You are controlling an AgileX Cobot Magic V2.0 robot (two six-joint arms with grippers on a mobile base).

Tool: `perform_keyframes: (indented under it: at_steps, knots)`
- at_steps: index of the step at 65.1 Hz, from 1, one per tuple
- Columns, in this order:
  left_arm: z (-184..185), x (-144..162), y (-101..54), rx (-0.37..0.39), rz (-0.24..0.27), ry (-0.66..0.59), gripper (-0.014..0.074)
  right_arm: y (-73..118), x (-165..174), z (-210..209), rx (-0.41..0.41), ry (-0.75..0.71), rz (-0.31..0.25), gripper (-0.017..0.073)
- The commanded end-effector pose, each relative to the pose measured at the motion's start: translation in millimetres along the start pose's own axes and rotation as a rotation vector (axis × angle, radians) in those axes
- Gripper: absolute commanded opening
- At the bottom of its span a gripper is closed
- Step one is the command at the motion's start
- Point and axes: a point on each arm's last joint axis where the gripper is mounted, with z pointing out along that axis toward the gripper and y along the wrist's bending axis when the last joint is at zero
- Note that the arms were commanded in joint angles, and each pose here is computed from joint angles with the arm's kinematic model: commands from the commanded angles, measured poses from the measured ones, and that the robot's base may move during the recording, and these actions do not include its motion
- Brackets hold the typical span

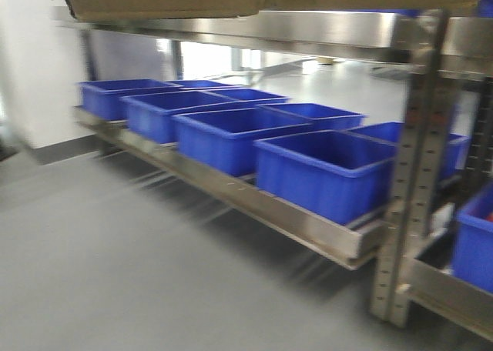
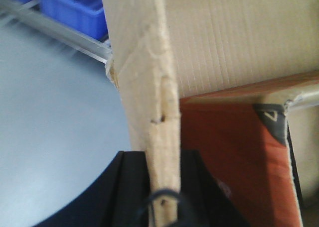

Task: Stack two boxes on right shelf middle
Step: 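Hold the box and align the base in front of the shelf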

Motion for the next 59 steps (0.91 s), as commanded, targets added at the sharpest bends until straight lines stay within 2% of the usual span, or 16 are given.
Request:
perform_keyframes:
  at_steps: [1, 59]
  knots:
    - [-13.0, -5.4, -1.5, 0.021, -0.004, -0.069, -0.0111, -4.0, -6.7, -6.1, 0.036, -0.065, -0.026, -0.0153]
    - [-12.1, -5.4, -1.5, 0.021, -0.004, -0.068, -0.0111, -4.0, -6.7, -6.1, 0.036, -0.065, -0.026, -0.0153]
